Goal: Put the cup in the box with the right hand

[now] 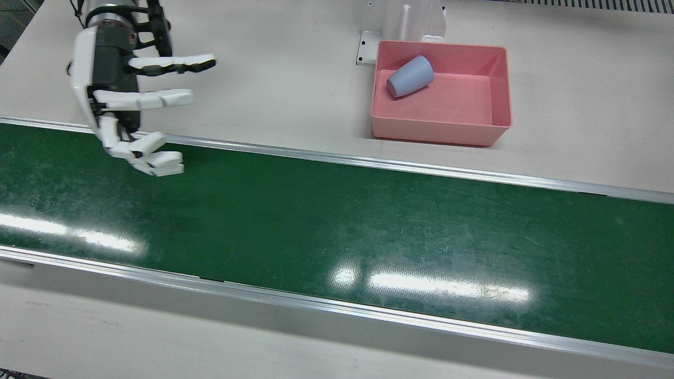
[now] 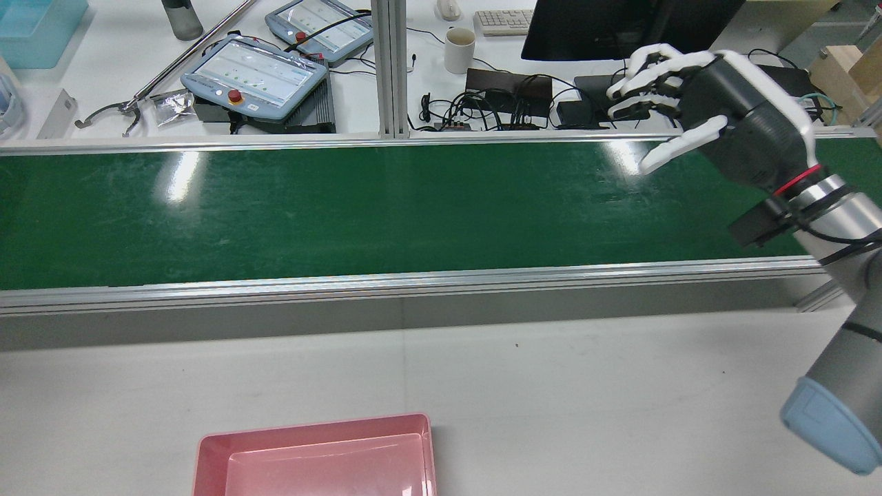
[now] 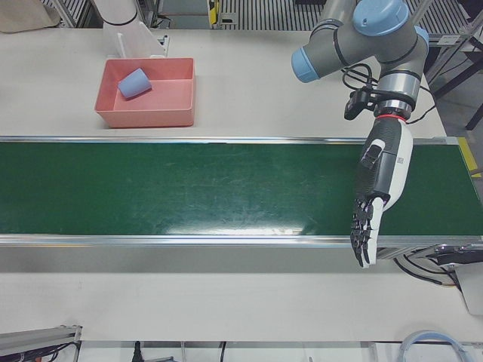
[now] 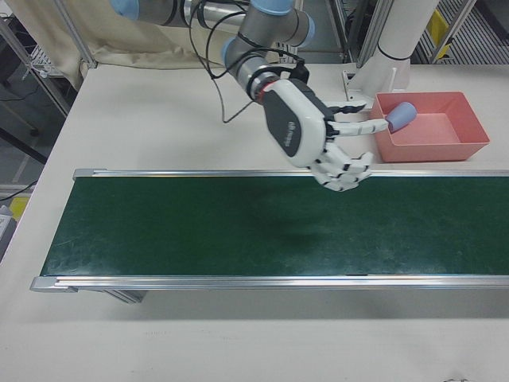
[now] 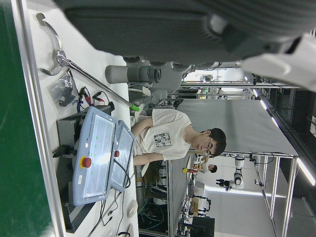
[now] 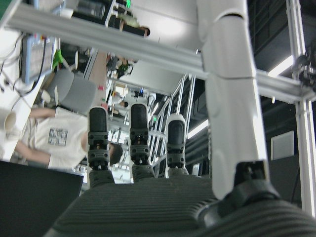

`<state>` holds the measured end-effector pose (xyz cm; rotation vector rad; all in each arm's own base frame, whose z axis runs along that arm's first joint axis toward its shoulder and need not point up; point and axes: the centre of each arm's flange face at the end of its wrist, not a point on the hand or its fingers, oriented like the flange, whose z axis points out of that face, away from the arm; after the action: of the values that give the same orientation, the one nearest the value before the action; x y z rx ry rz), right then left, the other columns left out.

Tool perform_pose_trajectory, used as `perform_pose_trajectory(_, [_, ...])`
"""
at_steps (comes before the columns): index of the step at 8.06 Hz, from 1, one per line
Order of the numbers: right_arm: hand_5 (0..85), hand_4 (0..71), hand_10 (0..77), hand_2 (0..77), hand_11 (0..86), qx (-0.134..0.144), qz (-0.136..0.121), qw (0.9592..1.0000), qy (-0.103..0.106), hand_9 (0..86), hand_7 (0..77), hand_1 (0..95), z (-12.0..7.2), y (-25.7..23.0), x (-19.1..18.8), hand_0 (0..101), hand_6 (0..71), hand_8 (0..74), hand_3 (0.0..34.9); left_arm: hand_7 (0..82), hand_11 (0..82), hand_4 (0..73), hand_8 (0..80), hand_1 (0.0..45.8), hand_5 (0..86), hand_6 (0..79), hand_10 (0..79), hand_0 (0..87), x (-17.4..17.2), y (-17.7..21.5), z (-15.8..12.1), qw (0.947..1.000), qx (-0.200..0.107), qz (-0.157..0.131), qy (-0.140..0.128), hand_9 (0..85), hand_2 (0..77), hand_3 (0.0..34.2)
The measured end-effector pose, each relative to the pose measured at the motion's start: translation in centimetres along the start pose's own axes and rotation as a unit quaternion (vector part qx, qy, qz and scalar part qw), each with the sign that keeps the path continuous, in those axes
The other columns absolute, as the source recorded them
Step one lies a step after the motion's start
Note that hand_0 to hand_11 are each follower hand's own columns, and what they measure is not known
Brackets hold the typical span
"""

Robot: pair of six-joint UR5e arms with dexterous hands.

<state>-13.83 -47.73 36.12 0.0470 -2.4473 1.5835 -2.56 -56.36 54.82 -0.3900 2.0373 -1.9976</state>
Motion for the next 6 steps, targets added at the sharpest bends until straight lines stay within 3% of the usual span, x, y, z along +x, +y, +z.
perform_pose_trajectory(1, [12.5,44.7,21.3,0.0,34.9,0.038,-0.009,0.9988,-0.028,36.5,61.1,18.5,-0.7,-4.0,-4.0,73,11.4,26.7,21.0,0.0,0.0,1.1,0.0,0.5,0.0,0.0,0.0,0.0,0.0,0.0,0.0,1.0,0.0,0.0,0.0,0.0,0.5,0.0])
perform_pose_trajectory(2, [9.8,46.4,21.3,0.5,31.1,0.079,-0.016,0.9958,-0.044,36.5,61.1,10.9,-2.1,-8.4,-7.1,69,14.2,26.7,19.5,0.0,0.0,1.1,0.0,0.5,0.0,0.0,0.0,0.0,0.0,0.0,0.0,1.0,0.0,0.0,0.0,0.0,0.5,0.0])
perform_pose_trajectory(3, [8.7,50.2,19.6,0.0,29.5,0.12,-0.023,0.9909,-0.056,38.2,69.3,10.4,-4.3,-12.4,-9.7,63,15.8,27.8,15.9,0.0,0.0,1.1,0.0,0.5,0.0,0.0,0.0,0.0,0.0,0.0,0.0,1.0,0.0,0.0,0.0,0.0,0.5,0.0])
perform_pose_trajectory(4, [8.7,51.3,19.6,0.0,29.5,0.155,-0.03,0.9847,-0.073,38.7,69.3,10.4,-6.9,-15.9,-12.2,63,16.9,27.8,11.8,0.0,0.0,1.1,0.0,0.5,0.0,0.0,0.0,0.0,0.0,0.0,0.0,1.0,0.0,0.0,0.0,0.0,0.0,0.0])
perform_pose_trajectory(5, [9.8,51.3,23.5,0.5,34.9,0.179,-0.038,0.9791,-0.089,40.9,69.8,9.3,-9.5,-18.7,-14.1,60,18.0,29.5,0.9,0.0,0.0,1.1,0.0,0.5,0.0,0.0,0.0,0.0,0.0,0.0,0.0,1.0,0.0,0.0,0.0,0.0,0.0,0.0])
perform_pose_trajectory(6, [9.8,51.3,23.5,0.5,34.9,0.2,-0.044,0.9734,-0.102,40.9,69.8,9.3,-12.4,-21.3,-15.6,60,18.0,29.5,0.9,0.0,0.0,1.1,0.0,0.5,0.0,0.0,0.0,0.0,0.0,0.0,-0.1,1.0,0.001,0.0,0.0,0.0,0.5,0.0])
